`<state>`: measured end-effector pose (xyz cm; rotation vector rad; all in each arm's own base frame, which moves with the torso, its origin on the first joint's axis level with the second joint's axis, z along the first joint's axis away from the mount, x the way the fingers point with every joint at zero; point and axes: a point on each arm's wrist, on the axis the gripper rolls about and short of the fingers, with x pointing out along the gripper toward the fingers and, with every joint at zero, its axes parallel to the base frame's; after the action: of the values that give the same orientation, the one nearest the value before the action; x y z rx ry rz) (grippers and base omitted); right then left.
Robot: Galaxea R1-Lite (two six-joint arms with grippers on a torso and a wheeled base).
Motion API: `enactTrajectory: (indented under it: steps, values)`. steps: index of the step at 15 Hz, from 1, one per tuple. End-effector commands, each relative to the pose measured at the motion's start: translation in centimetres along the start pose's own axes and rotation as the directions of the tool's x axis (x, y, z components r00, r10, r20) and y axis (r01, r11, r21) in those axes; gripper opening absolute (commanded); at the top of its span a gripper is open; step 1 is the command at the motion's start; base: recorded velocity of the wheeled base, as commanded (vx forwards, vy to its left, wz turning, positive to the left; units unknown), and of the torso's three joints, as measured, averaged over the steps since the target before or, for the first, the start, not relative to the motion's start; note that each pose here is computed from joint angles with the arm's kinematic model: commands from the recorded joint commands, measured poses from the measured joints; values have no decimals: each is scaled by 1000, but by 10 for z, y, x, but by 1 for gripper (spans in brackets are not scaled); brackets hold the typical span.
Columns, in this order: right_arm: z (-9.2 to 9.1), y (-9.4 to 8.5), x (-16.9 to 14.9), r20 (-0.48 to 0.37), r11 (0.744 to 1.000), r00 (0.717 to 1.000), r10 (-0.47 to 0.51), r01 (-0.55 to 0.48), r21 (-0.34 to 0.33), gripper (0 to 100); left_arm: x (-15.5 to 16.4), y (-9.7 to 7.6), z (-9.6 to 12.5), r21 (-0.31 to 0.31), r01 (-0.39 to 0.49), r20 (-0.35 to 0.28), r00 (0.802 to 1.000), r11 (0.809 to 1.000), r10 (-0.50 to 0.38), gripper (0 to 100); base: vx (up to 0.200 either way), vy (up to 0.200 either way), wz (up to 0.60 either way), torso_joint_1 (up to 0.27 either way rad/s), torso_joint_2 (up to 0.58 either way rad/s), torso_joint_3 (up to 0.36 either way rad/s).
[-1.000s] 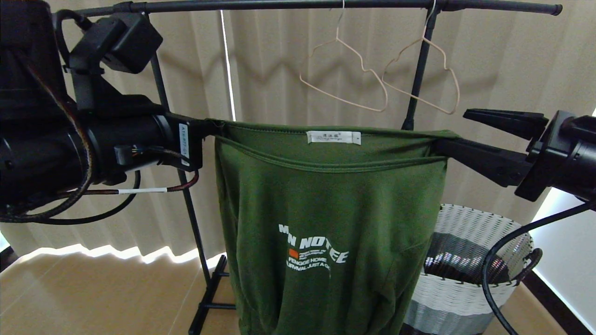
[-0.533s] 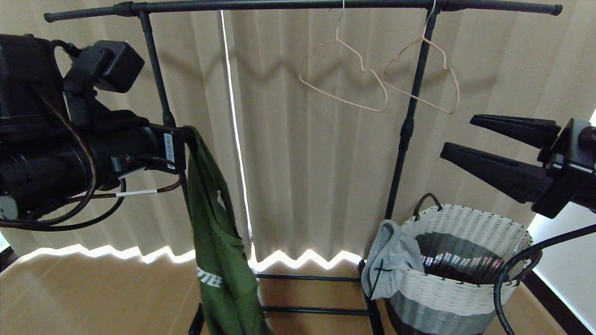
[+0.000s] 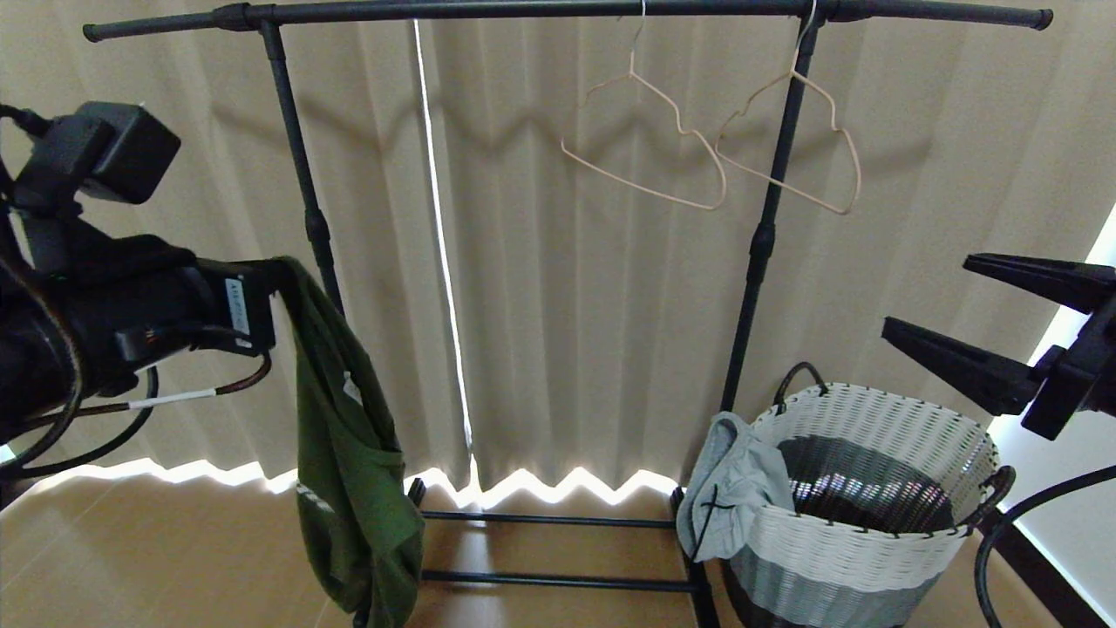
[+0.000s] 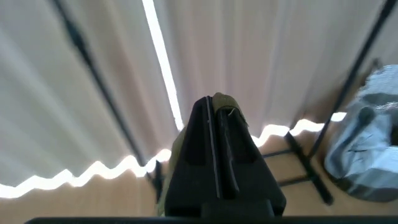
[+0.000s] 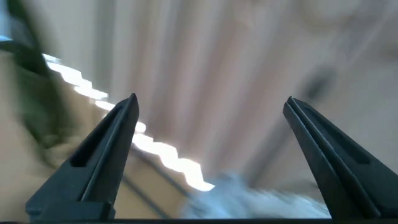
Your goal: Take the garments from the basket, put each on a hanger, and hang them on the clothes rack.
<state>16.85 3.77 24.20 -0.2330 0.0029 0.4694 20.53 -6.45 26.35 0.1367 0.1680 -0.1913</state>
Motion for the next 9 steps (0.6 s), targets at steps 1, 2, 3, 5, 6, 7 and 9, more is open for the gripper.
enactTrajectory:
  steps: [1,2,3,5,6,7,9]
  values:
    - [-10,-17,-13,-37,991,991,-132,132,-21,100,-25,6,-16,-2,-20,-7,1000,1000,20,0,0,0,0,0,0,0]
    - [-14,-22,-15,-48,985,983,-175,174,-21,100,-30,6,-18,-2,-19,-4,1000,1000,19,0,0,0,0,0,0,0]
    - [-16,-24,-18,-52,978,977,-208,207,-22,100,-35,7,-18,0,-20,7,1000,1000,20,0,0,0,0,0,0,0]
    - [-17,-28,-19,-43,964,963,-265,263,-43,100,-42,7,-19,23,-21,18,1000,1000,21,0,0,0,0,0,0,0]
    - [-18,-32,-20,-54,953,952,-300,297,-60,100,-43,7,-20,35,-21,16,1000,999,21,0,0,0,0,0,0,0]
    - [-21,-36,-20,-67,942,942,-330,325,-80,100,-45,7,-24,46,-20,8,1000,999,20,0,0,0,0,0,0,0]
    - [-25,-38,-21,-84,939,936,-341,334,-79,100,-46,7,-25,46,-20,7,1000,999,20,0,0,0,0,0,0,0]
